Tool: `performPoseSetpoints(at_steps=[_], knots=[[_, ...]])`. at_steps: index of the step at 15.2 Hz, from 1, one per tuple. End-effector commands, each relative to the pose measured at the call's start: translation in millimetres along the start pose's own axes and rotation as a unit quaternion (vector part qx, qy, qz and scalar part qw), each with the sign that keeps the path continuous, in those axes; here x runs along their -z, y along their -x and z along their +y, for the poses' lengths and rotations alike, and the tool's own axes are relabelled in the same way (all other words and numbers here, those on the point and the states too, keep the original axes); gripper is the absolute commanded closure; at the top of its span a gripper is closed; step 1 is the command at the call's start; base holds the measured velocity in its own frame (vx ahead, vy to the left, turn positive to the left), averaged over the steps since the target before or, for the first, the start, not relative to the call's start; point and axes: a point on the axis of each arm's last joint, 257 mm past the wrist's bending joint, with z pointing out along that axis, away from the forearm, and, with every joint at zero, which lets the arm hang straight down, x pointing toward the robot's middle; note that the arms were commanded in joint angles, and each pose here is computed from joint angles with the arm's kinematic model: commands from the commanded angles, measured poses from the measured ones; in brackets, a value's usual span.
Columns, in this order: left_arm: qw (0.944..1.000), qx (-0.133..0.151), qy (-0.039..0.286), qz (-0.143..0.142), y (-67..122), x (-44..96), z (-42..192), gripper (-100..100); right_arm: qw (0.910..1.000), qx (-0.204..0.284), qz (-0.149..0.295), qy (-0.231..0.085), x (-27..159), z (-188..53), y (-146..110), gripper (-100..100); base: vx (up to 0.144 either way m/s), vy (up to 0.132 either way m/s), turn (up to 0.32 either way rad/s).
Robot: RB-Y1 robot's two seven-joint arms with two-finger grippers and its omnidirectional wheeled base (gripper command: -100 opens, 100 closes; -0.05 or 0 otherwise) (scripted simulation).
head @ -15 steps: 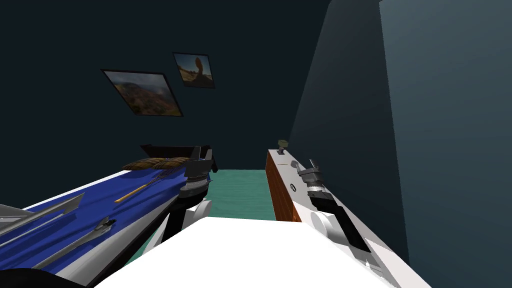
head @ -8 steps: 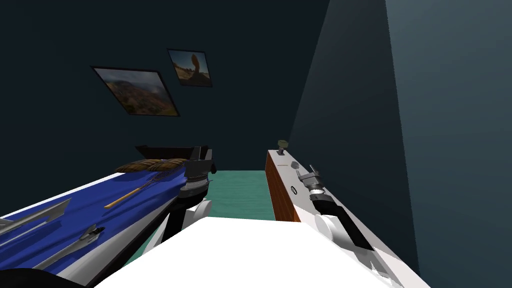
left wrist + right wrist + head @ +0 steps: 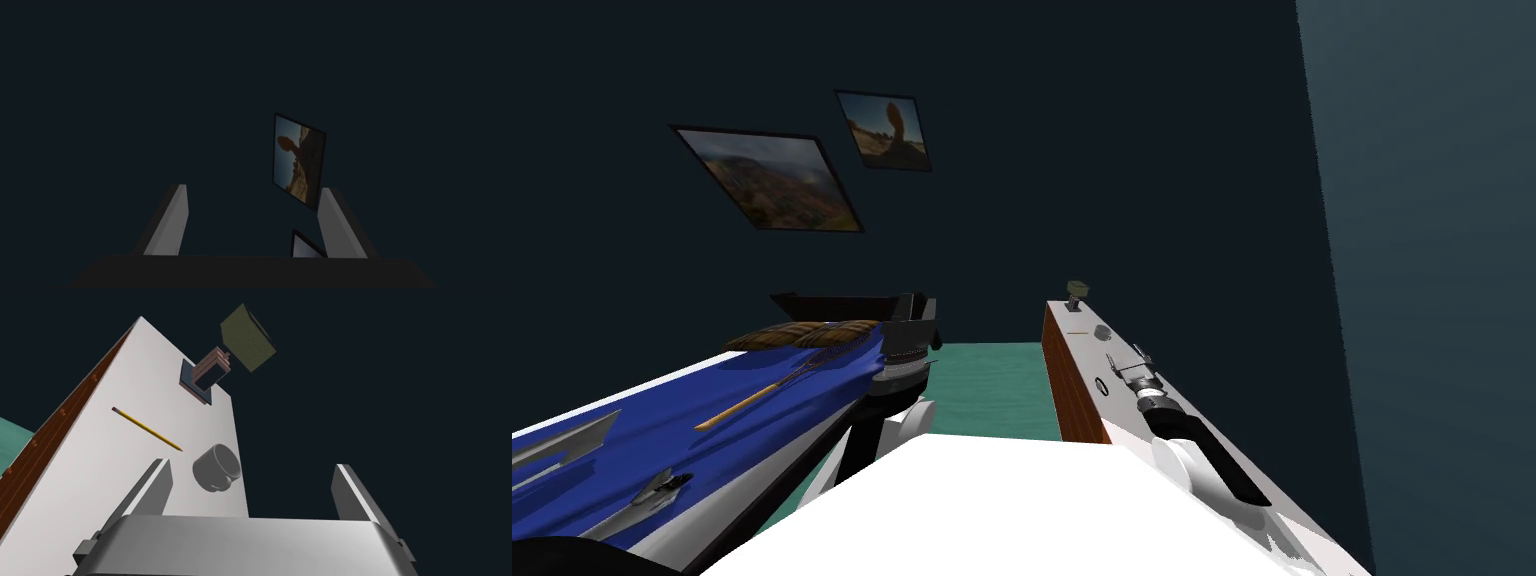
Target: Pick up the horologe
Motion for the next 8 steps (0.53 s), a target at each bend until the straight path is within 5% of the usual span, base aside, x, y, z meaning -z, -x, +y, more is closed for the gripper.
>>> performPoseSetpoints(at_steps=[1, 8], knots=[[1.0, 0.0, 0.0, 0.0, 0.0, 0.0, 0, 0, 0.9993, -0.024, -0.022, -0.019, 2.9, -8, 15, -100, 0.073, -0.014, -0.017], [1.0, 0.0, 0.0, 0.0, 0.0, 0.0, 0, 0, 0.9871, -0.11, -0.094, -0.068, 17.9, -36, 68, -100, 0.065, -0.006, -0.017]])
